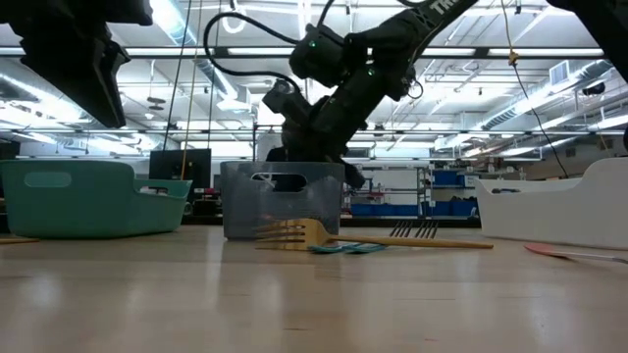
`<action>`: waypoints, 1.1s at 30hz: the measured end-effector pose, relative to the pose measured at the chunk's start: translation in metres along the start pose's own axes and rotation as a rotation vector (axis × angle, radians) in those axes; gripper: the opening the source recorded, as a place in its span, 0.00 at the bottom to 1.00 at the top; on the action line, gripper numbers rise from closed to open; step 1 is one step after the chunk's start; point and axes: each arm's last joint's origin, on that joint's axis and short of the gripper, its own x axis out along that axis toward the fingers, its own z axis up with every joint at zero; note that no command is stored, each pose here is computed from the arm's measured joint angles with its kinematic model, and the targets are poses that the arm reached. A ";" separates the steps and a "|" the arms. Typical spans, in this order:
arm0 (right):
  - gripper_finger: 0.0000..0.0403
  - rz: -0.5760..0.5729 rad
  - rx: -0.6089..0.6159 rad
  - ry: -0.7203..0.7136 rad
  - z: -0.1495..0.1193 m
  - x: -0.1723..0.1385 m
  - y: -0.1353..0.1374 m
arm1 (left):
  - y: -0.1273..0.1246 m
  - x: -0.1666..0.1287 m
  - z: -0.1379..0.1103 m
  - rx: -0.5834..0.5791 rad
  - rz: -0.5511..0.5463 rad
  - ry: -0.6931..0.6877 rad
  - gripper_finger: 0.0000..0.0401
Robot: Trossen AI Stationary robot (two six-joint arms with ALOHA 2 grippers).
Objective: Sort silverware by color (type)
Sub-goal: Put the orange fork into the black bin, then put the gold fork into the white bin
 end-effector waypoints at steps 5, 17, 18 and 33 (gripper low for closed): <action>0.04 -0.012 0.040 0.029 -0.006 0.002 -0.005 | 0.000 0.000 0.000 -0.002 0.000 0.000 0.26; 0.20 0.017 0.006 0.070 -0.001 0.001 -0.013 | 0.000 0.000 0.000 0.002 -0.003 -0.003 0.26; 0.22 0.028 0.008 0.078 0.000 0.001 -0.014 | 0.000 0.000 0.000 0.001 -0.003 -0.003 0.26; 0.31 0.026 -0.170 -0.060 0.015 -0.040 0.002 | -0.007 -0.001 0.000 -0.122 -0.179 0.113 0.26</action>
